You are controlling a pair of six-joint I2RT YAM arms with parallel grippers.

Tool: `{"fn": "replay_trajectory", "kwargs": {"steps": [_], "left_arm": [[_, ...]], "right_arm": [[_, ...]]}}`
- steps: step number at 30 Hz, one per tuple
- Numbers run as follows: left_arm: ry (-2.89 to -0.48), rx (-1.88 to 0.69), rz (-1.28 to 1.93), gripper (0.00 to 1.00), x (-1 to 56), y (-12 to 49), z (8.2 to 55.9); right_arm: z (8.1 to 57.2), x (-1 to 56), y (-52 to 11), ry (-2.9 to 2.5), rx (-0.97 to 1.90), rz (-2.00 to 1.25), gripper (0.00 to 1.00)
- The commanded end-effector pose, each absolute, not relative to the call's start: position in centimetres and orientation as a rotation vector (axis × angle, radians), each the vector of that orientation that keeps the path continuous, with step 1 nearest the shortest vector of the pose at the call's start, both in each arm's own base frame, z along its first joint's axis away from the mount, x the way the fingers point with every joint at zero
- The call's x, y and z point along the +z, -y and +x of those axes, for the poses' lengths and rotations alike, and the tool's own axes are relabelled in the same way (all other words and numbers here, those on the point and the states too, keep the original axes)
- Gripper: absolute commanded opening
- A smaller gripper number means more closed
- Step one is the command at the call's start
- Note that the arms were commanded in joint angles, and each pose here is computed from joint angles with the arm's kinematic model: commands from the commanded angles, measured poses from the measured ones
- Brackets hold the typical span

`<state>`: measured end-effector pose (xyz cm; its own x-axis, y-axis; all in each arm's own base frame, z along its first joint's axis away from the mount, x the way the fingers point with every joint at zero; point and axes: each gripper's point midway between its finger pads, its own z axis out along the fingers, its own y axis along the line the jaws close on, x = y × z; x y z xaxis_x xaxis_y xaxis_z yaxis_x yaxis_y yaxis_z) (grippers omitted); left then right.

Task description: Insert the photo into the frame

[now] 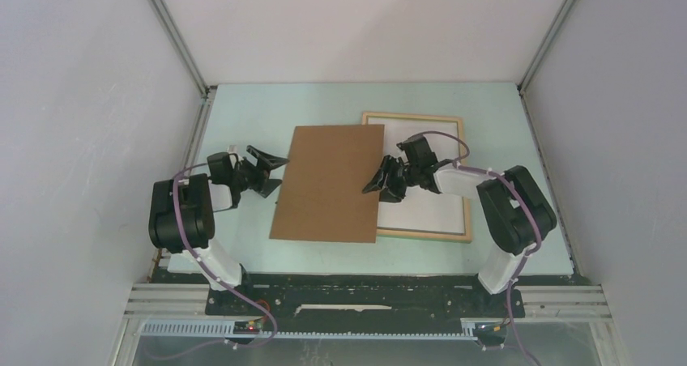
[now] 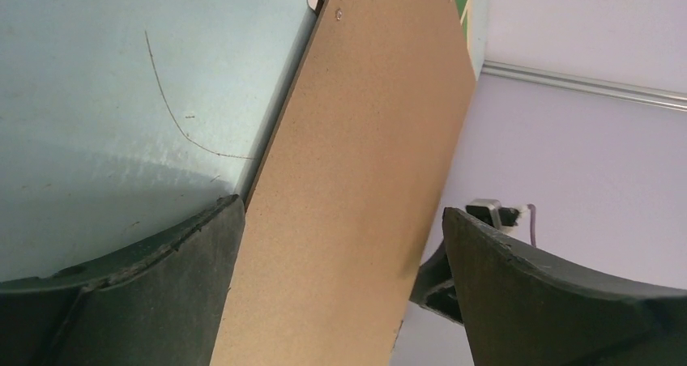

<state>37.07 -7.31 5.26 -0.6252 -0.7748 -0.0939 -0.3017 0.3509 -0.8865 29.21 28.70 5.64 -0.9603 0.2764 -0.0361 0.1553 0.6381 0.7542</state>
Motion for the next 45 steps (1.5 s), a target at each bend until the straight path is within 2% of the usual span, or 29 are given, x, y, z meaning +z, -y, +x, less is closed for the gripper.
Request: {"fn": "replay_trajectory", "kwargs": {"steps": [1, 5, 15, 21, 26, 36, 45], "left_arm": [[-2.233, -1.393, -1.001, 0.98, 4.3, 10.6, 33.3], [-2.209, -1.427, -0.996, 0.99, 4.9, 10.9, 33.4], [-2.186, -1.501, -0.949, 0.98, 6.0, 12.4, 33.0], [-2.102, -1.517, -0.821, 0.99, 9.1, 12.4, 33.7], [-2.055, -1.422, -0.641, 1.0, 12.9, 12.0, 34.0], [-1.966, -1.234, -0.363, 1.0, 19.0, 11.2, 33.7], [-1.935, -1.329, -0.154, 0.99, 21.7, 14.7, 32.3]], "right_arm": [[30.8, 14.8, -31.3, -2.413, 1.458, 0.203, 0.57], [31.3, 16.3, -31.5, -2.357, 1.476, 0.218, 0.52], [32.3, 16.4, -34.5, -2.354, 1.519, 0.207, 0.33], [32.1, 15.5, -33.0, -2.417, 1.427, 0.187, 0.16], [31.7, 17.4, -30.6, -2.404, 1.443, 0.139, 0.0], [29.5, 23.3, -25.8, -2.277, 1.511, -0.036, 0.0], [27.9, 26.5, -19.9, -2.108, 1.58, 0.004, 0.0]]}}
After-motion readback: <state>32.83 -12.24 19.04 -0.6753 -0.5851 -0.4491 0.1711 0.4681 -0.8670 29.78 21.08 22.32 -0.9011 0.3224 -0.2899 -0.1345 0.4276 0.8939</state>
